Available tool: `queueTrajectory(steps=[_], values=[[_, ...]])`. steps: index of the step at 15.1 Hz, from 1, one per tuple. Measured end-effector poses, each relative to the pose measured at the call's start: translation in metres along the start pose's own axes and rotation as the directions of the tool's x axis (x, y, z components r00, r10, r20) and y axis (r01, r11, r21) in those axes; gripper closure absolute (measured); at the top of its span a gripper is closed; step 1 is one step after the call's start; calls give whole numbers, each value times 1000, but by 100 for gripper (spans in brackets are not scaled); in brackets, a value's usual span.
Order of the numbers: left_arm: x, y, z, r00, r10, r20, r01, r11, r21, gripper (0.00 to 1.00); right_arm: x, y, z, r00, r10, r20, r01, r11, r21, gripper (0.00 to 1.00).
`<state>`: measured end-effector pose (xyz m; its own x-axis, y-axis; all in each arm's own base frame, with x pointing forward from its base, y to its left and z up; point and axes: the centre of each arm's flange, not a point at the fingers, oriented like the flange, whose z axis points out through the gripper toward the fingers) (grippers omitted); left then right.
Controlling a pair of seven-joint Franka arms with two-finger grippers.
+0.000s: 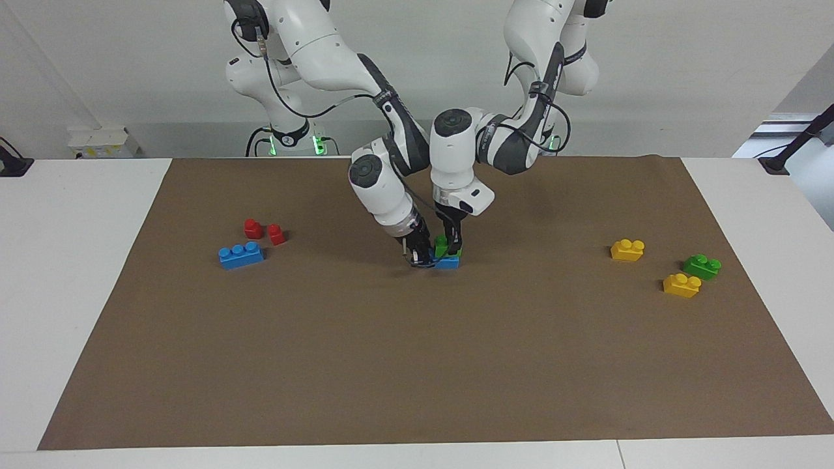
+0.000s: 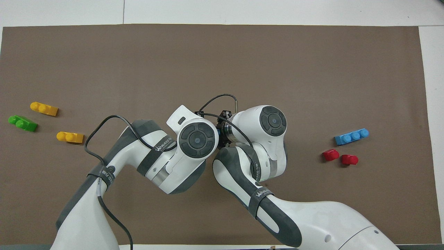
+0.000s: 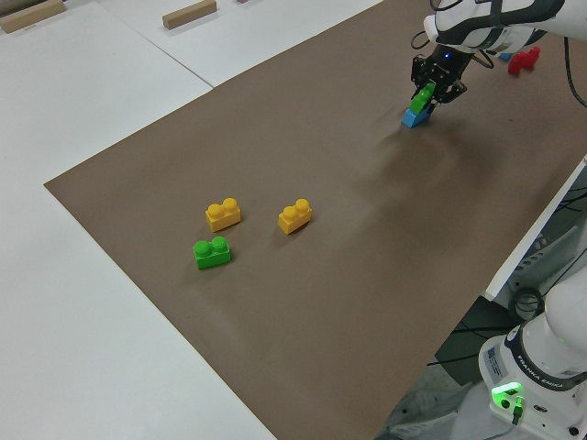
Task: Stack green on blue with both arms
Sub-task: 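Press the green brick onto the blue brick held by the right gripper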
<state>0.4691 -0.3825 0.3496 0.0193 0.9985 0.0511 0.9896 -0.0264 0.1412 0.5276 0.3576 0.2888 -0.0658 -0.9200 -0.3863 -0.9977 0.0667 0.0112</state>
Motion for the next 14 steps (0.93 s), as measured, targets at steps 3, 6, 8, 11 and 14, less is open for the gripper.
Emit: queueTrajectory(steps=[3, 6, 8, 11, 14], values=[[0, 0, 2, 1000, 0, 0, 0, 1000, 1, 66, 0, 0, 0, 1000, -1, 0, 1, 1000, 0, 66], [1, 0, 3, 1000, -2, -4, 2, 1000, 5, 61, 0, 0, 0, 1000, 0, 0, 0, 1000, 0, 66], [3, -1, 8, 1000, -5, -14, 5, 1000, 15, 41, 0, 0, 0, 1000, 0, 0, 0, 1000, 0, 66], [4, -2, 10, 1000, -2, -22, 2, 1000, 23, 10, 1, 0, 0, 1000, 1, -1, -1, 1000, 1, 66], [7, 0, 5, 999, 20, -28, -19, 999, 26, 0, 7, -2, 0, 1000, 10, -6, -10, 1000, 0, 52]])
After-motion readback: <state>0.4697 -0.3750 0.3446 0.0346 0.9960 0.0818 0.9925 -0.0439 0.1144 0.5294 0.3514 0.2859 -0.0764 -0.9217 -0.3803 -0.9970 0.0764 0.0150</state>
